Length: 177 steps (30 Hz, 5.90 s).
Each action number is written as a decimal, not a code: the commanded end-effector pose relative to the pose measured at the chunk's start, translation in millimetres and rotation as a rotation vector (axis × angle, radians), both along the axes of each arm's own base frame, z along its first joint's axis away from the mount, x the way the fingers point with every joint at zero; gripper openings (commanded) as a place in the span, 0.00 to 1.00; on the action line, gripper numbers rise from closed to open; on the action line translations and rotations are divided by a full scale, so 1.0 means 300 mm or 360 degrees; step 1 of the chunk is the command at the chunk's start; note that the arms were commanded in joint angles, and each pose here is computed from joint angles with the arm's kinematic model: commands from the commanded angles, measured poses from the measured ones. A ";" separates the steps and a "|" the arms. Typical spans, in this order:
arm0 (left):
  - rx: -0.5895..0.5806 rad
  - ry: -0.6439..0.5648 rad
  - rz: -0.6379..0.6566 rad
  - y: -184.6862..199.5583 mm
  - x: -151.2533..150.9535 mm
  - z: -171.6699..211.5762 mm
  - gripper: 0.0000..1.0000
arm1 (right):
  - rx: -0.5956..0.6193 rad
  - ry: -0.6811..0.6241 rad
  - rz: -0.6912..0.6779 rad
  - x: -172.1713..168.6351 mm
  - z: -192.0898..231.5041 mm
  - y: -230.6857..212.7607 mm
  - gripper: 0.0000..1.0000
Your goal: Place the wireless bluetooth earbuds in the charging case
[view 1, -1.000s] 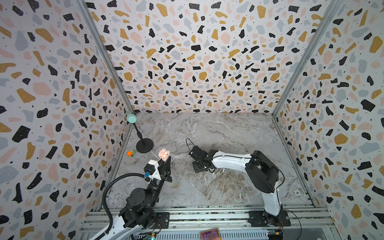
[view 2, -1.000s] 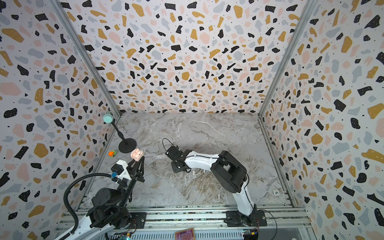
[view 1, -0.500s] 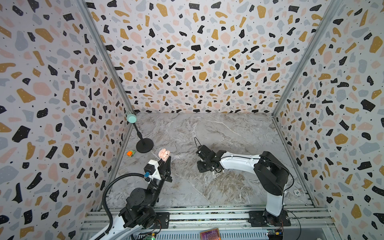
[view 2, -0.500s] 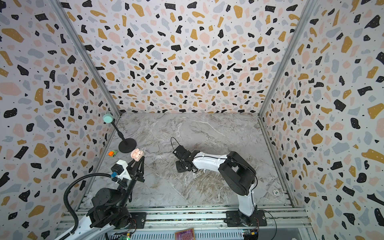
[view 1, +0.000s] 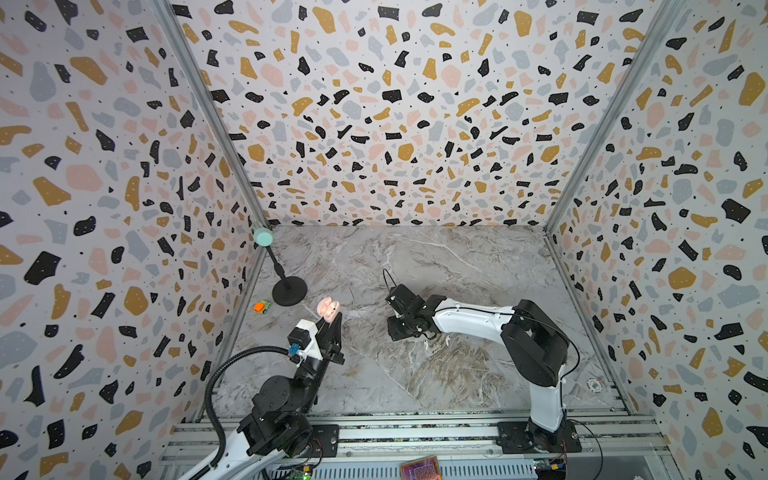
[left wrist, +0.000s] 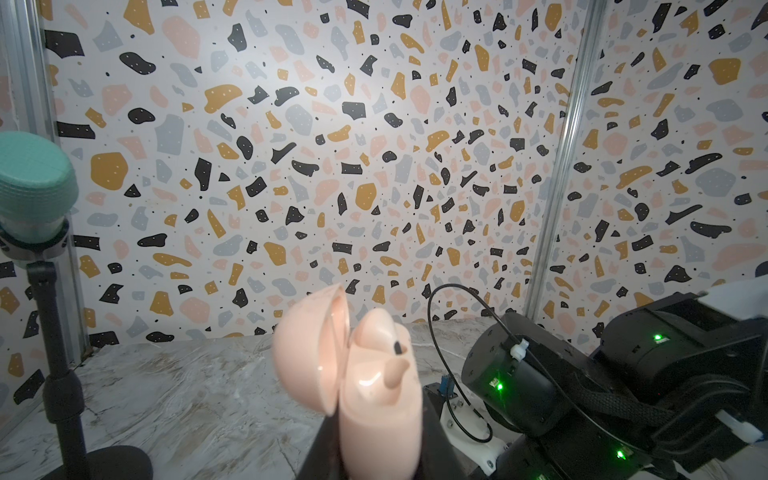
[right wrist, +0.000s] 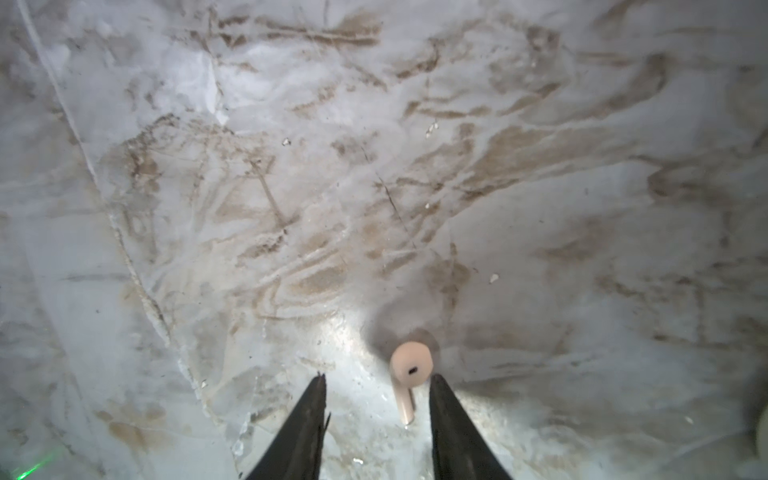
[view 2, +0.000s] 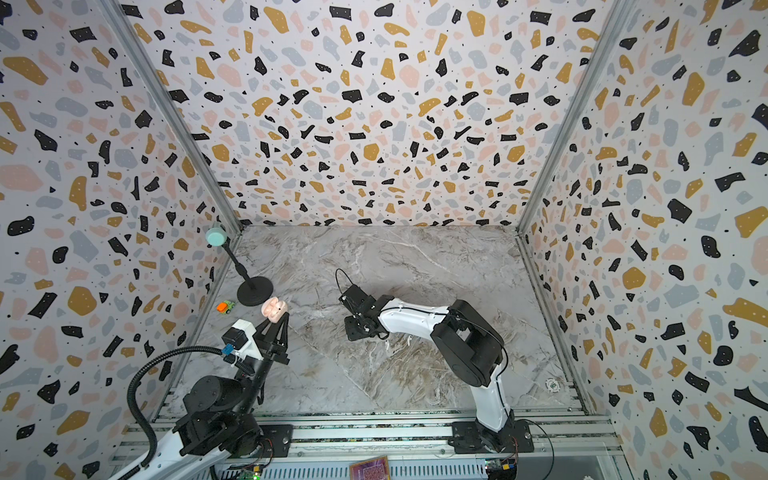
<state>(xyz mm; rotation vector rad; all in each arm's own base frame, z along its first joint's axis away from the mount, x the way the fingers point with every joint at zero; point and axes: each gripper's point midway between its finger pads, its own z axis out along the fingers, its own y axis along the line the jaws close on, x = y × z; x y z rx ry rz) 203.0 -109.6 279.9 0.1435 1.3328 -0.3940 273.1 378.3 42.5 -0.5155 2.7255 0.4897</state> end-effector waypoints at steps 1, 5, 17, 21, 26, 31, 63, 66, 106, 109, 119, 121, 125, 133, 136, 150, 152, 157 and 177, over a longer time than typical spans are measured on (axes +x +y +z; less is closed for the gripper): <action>-0.0061 -0.0056 0.0000 0.012 -0.009 0.034 0.00 | -0.0038 0.0041 -0.0033 0.002 0.013 -0.009 0.42; -0.0062 -0.0057 0.0003 0.013 -0.008 0.035 0.00 | -0.0059 0.0064 -0.0029 0.003 0.002 -0.002 0.41; -0.0059 -0.0055 -0.0002 0.011 -0.008 0.032 0.00 | -0.0147 0.0117 -0.0100 0.027 -0.043 -0.039 0.36; -0.0059 -0.0054 0.0000 0.011 -0.008 0.031 0.00 | -0.0180 0.0149 -0.0087 0.036 -0.051 -0.047 0.35; -0.0057 -0.0052 -0.0001 0.011 -0.008 0.030 0.00 | -0.0284 0.0226 -0.0026 0.020 -0.086 -0.067 0.35; -0.0059 -0.0054 0.0002 0.012 -0.008 0.032 0.00 | -0.0333 0.0275 0.0020 -0.002 -0.105 -0.075 0.35; -0.0059 -0.0053 -0.0026 0.001 -0.010 0.027 0.00 | -0.0325 0.0372 0.0041 -0.060 -0.147 -0.053 0.21; -0.0057 -0.0053 -0.0029 0.000 -0.010 0.027 0.00 | -0.0277 0.0359 0.0033 -0.056 -0.132 -0.051 0.19; -0.0049 -0.0047 -0.0045 -0.008 -0.009 0.020 0.00 | 0.0495 0.0407 -0.0031 -0.044 0.073 -0.034 0.18; -0.0052 -0.0048 -0.0045 -0.008 -0.009 0.022 0.00 | 0.0517 0.0415 -0.0034 -0.043 0.075 -0.037 0.18; -0.0047 -0.0045 -0.0050 -0.011 -0.009 0.019 0.00 | 0.0609 0.0417 -0.0018 -0.048 0.100 -0.044 0.18; -0.0045 -0.0045 -0.0053 -0.013 -0.009 0.018 0.00 | 0.0631 0.0411 -0.0013 -0.048 0.109 -0.044 0.18; -0.0046 -0.0043 -0.0055 -0.014 -0.009 0.018 0.00 | 0.0672 0.0393 0.0000 -0.051 0.130 -0.046 0.18; -0.0039 -0.0042 -0.0064 -0.019 -0.008 0.016 0.00 | 0.0780 0.0315 0.0064 -0.059 0.212 -0.042 0.18; -0.0035 -0.0040 -0.0069 -0.022 -0.008 0.015 0.00 | 0.0823 0.0273 0.0093 -0.064 0.248 -0.043 0.18; 0.0032 -0.0041 -0.0209 -0.083 -0.018 0.000 0.00 | 0.0977 0.0046 0.0180 -0.085 0.414 -0.072 0.18; 0.0046 -0.0042 -0.0233 -0.095 -0.020 -0.001 0.00 | 0.1004 0.0011 0.0193 -0.091 0.443 -0.077 0.18; 0.0073 -0.0032 -0.0299 -0.124 -0.025 -0.010 0.00 | 0.1060 -0.0083 0.0215 -0.101 0.516 -0.093 0.18; 0.0167 0.0096 -0.0592 -0.257 -0.040 -0.065 0.00 | 0.1173 -0.0347 0.0238 -0.128 0.731 -0.155 0.19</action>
